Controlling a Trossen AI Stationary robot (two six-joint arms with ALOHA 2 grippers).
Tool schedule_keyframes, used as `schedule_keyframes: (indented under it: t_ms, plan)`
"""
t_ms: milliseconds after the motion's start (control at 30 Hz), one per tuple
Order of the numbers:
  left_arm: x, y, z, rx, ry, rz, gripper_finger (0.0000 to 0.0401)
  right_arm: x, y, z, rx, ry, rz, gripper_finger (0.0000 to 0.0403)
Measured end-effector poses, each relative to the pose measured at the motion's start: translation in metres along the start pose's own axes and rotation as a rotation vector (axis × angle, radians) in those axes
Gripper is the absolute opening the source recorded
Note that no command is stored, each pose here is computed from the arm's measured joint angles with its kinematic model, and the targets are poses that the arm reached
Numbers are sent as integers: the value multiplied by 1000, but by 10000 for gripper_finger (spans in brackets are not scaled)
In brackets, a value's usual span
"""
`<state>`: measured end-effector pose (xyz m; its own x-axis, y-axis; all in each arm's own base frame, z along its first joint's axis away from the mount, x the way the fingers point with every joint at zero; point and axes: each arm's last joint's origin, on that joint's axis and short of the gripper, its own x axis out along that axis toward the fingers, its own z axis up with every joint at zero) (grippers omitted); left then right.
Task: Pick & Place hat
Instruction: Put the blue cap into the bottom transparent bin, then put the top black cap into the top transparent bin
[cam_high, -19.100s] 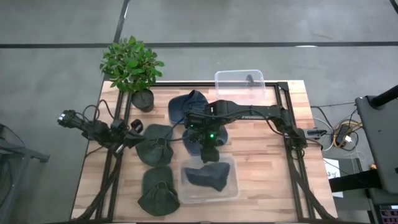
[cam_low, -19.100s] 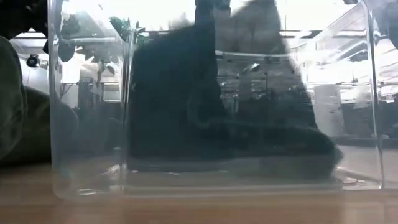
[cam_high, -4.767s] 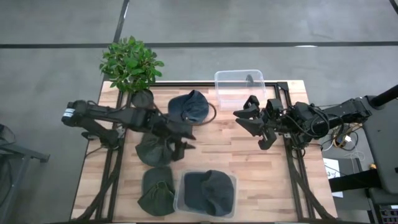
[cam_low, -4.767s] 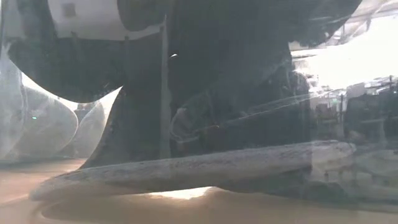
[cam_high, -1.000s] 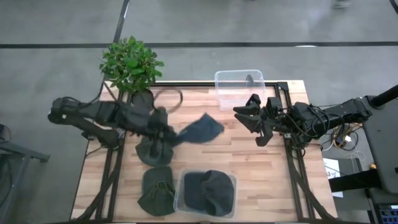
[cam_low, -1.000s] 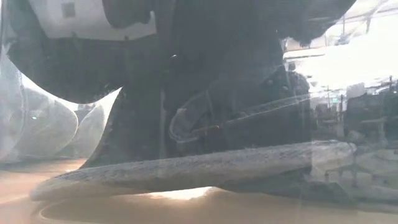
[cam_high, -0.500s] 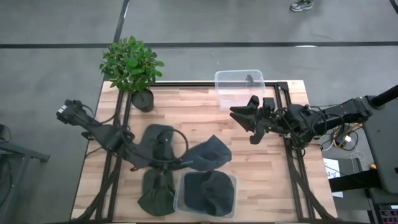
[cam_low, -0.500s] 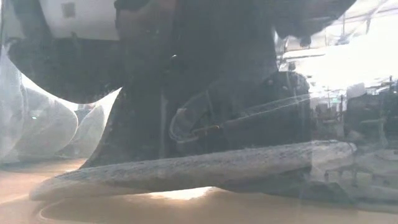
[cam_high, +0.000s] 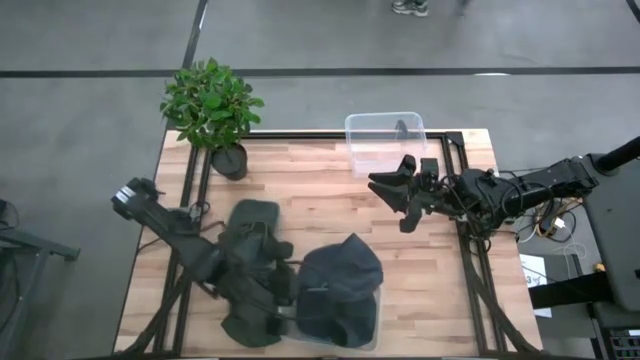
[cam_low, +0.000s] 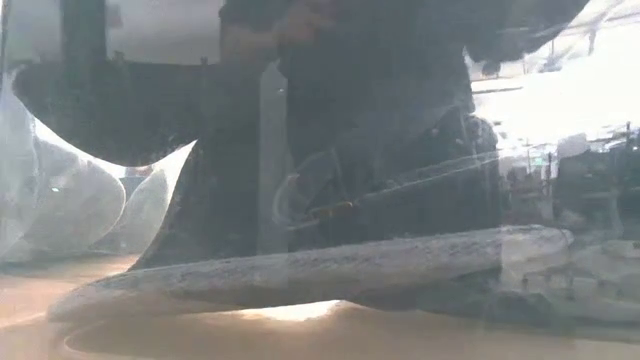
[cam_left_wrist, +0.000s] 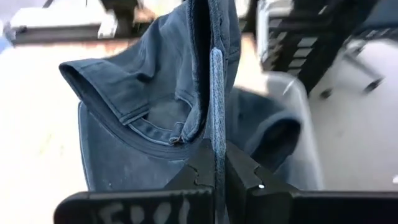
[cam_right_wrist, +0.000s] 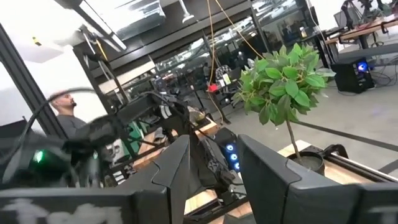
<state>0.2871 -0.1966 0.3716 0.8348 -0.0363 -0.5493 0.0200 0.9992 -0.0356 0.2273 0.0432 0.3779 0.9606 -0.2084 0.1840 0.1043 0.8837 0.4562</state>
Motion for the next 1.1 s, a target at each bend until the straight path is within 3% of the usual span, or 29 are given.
schedule_keyframes:
  t_ms: [200,433,567,933,1100]
  plan:
    - [32,-20,-12,38,72,27,6,0,0,0,0,5,10,127]
    - [50,-35,-19,70,145,-57,19,0,0,0,-3,5,10,127]
    - [59,-37,-24,-1,236,-175,55,0,0,0,-4,5,10,127]
    - [62,-34,-25,-275,386,-312,142,0,-2,-5,-31,51,-8,127]
    - [60,-34,-20,-289,379,-324,192,0,-1,-5,-23,64,29,127]
